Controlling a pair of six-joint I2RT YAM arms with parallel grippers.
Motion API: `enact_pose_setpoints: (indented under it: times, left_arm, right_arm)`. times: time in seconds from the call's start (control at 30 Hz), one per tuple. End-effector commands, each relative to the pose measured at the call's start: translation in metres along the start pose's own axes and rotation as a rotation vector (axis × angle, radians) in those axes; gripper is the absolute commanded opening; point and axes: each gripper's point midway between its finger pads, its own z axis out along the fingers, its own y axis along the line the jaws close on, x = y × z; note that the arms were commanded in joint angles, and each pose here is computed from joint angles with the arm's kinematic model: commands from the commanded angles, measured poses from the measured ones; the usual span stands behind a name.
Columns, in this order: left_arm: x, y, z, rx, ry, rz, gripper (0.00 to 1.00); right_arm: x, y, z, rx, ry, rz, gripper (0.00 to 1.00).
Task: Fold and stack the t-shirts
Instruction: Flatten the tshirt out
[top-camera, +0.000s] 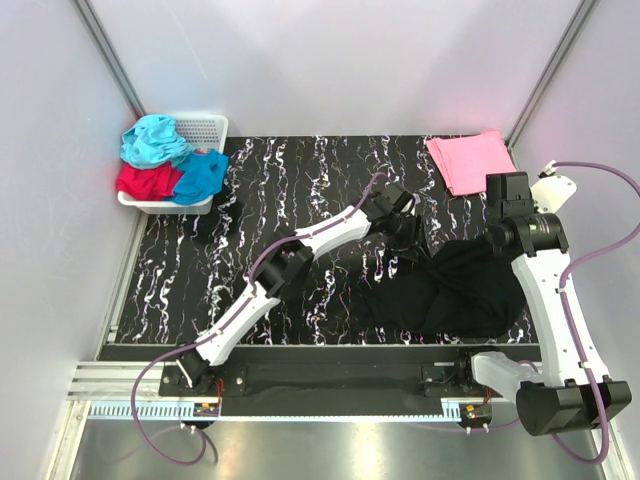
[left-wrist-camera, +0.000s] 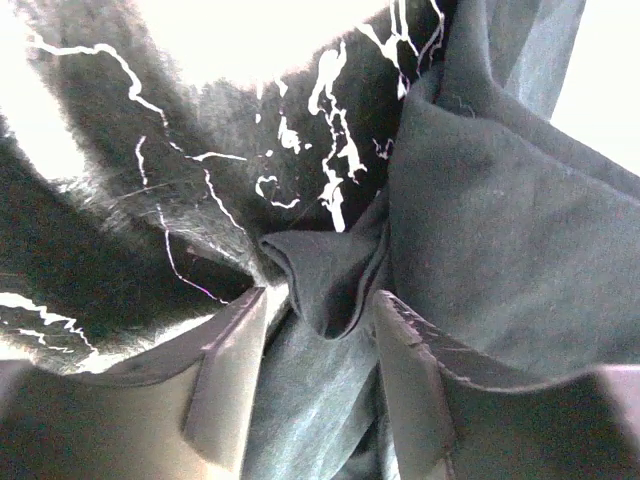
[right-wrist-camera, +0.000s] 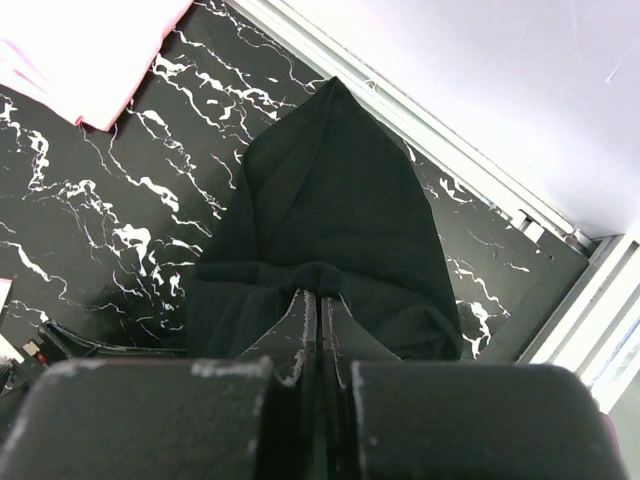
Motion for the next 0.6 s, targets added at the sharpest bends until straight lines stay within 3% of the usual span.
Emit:
enact_pose_setpoints:
  times: [0.0,0.13,0.33,0.4,0.43,0.47,0.57]
  left_arm:
    - [-0.006,0.018,0.014,-0.068,-0.058,-0.029,0.46]
    - [-0.009,0.015,0.018,-0.066,-0.076,-0.036,0.38]
    - [0.009,0.005,0.033,-0.040,-0.041,0.011,0.37]
    - [0.018,0.006,0.038,-0.030,-0.008,0.017,0.26]
    - [0.021,0.008,0.038,-0.033,0.001,0.014,0.07]
    - [0.023,0.010,0.038,-0.038,0.009,0.013,0.00]
    - [0.020,0.018,0.030,-0.097,-0.015,0.050,0.00]
  right_arm:
    - [-0.011,0.004,-0.006,-0.021,-0.020,0.023,0.00]
    - [-0.009,0.005,-0.003,-0.016,-0.015,0.011,0.00]
    - [-0.012,0.008,-0.004,-0.026,-0.024,0.016,0.00]
    - [-0.013,0.009,-0.005,-0.033,-0.025,0.013,0.00]
    - [-0.014,0.009,-0.005,-0.033,-0.028,0.017,0.00]
    - [-0.014,0.010,-0.004,-0.034,-0.026,0.016,0.00]
    - [-0.012,0.012,-0.003,-0.040,-0.021,0.015,0.00]
